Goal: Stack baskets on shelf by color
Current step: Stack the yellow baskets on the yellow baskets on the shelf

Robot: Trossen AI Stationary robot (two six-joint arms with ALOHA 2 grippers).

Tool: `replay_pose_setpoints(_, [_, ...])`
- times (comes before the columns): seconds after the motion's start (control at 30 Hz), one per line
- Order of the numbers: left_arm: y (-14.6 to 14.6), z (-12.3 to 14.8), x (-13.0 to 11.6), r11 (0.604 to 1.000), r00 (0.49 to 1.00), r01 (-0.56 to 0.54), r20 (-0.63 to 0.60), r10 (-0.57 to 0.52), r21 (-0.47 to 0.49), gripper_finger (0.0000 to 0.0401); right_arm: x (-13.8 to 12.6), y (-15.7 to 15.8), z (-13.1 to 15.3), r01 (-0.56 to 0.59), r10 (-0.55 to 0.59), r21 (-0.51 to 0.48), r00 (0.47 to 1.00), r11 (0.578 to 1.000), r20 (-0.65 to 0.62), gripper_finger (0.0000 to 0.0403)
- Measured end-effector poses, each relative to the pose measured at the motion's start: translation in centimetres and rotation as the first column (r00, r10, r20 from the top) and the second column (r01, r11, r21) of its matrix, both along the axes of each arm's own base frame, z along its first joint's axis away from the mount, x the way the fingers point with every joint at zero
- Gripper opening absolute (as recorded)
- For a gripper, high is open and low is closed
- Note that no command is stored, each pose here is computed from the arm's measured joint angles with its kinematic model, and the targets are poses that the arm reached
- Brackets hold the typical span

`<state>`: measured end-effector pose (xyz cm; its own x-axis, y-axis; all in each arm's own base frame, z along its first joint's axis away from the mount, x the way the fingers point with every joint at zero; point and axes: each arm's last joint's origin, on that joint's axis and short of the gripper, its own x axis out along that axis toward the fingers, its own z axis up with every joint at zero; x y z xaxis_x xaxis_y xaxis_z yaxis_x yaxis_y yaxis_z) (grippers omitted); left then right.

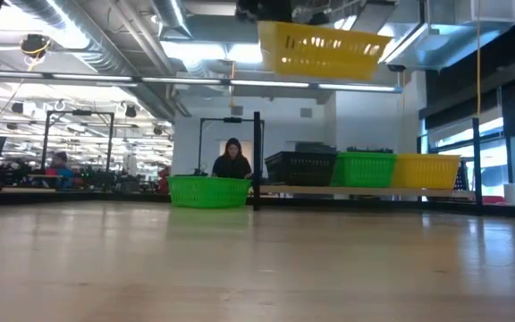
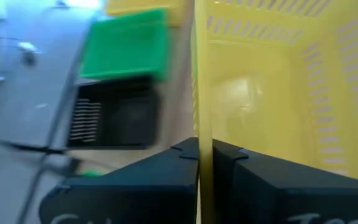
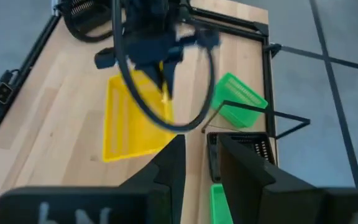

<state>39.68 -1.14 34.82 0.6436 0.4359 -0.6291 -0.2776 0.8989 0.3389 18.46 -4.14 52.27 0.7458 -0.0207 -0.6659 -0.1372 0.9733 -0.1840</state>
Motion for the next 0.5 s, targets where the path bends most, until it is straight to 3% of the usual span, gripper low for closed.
replay_pose_setpoints(0.23, [0.6, 3.0, -0.7, 0.979, 0.99, -0.138, 0.044, 0.133, 0.15, 0.0, 1.6, -0.7, -2.4, 0.138, -0.156, -0.137, 0.978, 0.981, -0.137, 0.0091])
replay_pose_setpoints(0.5, [0.8, 5.2, -1.0, 0.956, 0.984, -0.174, 0.084, 0.159, 0.235, 0.0, 4.8, -1.6, -6.3, 0.232, -0.244, -0.077, 0.947, 0.97, -0.21, 0.0091])
